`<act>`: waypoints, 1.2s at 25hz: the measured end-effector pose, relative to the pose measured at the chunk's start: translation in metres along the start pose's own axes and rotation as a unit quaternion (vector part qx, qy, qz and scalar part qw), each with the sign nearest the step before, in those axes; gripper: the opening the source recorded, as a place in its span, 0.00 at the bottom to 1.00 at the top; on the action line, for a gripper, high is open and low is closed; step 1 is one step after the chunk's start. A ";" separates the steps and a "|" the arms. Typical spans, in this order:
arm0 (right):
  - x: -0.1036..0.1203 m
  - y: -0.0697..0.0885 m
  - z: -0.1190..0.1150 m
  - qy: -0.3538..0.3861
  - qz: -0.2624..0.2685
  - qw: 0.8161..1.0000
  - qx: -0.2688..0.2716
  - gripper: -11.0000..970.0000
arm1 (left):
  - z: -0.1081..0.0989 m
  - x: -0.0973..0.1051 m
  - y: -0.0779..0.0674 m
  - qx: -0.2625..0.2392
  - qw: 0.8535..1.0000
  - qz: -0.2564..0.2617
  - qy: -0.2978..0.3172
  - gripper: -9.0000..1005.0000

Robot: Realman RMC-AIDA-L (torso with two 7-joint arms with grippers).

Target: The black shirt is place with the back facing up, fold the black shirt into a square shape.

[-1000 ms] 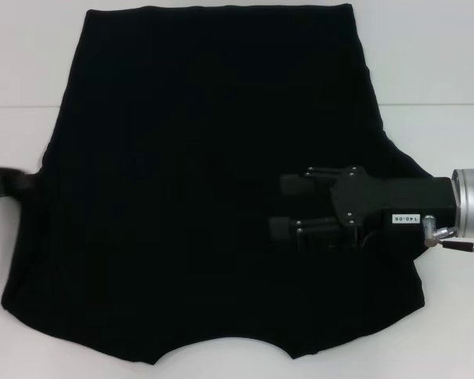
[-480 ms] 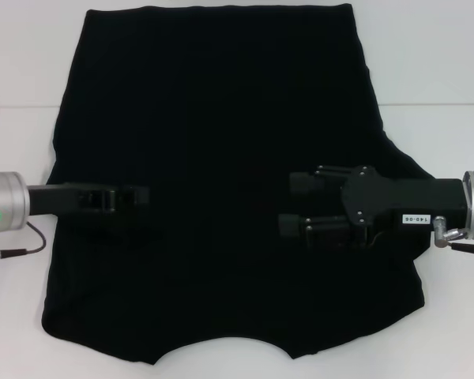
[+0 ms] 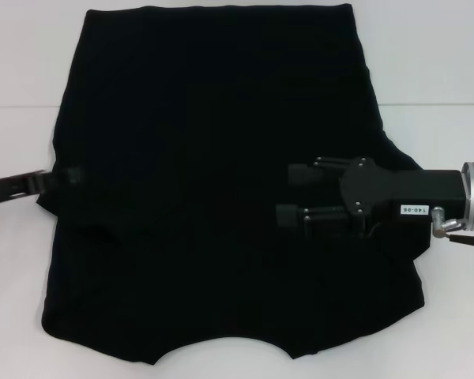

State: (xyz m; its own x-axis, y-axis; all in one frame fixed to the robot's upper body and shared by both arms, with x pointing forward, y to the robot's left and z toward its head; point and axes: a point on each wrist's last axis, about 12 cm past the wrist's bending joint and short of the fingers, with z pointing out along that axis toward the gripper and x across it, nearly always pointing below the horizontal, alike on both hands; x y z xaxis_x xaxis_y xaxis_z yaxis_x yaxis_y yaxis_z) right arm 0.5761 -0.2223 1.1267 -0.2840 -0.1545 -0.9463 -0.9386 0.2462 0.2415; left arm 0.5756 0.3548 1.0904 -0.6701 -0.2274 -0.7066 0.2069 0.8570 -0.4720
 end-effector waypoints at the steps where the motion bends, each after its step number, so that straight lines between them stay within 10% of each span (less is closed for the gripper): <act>1: -0.001 0.000 0.001 0.000 0.000 1.000 0.000 0.89 | -0.001 0.001 0.004 -0.014 1.000 -0.013 -0.005 0.52; 15: -0.004 -0.001 0.004 -0.001 0.006 1.000 -0.001 0.89 | 0.019 0.010 0.013 -0.078 0.997 -0.026 -0.005 0.95; 30: -0.003 -0.001 0.004 -0.001 0.008 1.000 0.000 0.89 | 0.027 0.016 0.010 -0.082 0.996 -0.015 0.012 0.94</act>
State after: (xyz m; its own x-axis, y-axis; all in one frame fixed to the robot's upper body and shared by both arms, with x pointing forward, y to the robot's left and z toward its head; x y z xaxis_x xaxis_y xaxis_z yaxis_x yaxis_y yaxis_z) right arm 0.5789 -0.2186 1.1288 -0.2981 -0.1490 -0.9428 -0.9342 0.2482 0.2562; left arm 0.5859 0.3475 1.0600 -0.6920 -0.2443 -0.6793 0.0690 0.9143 -0.3991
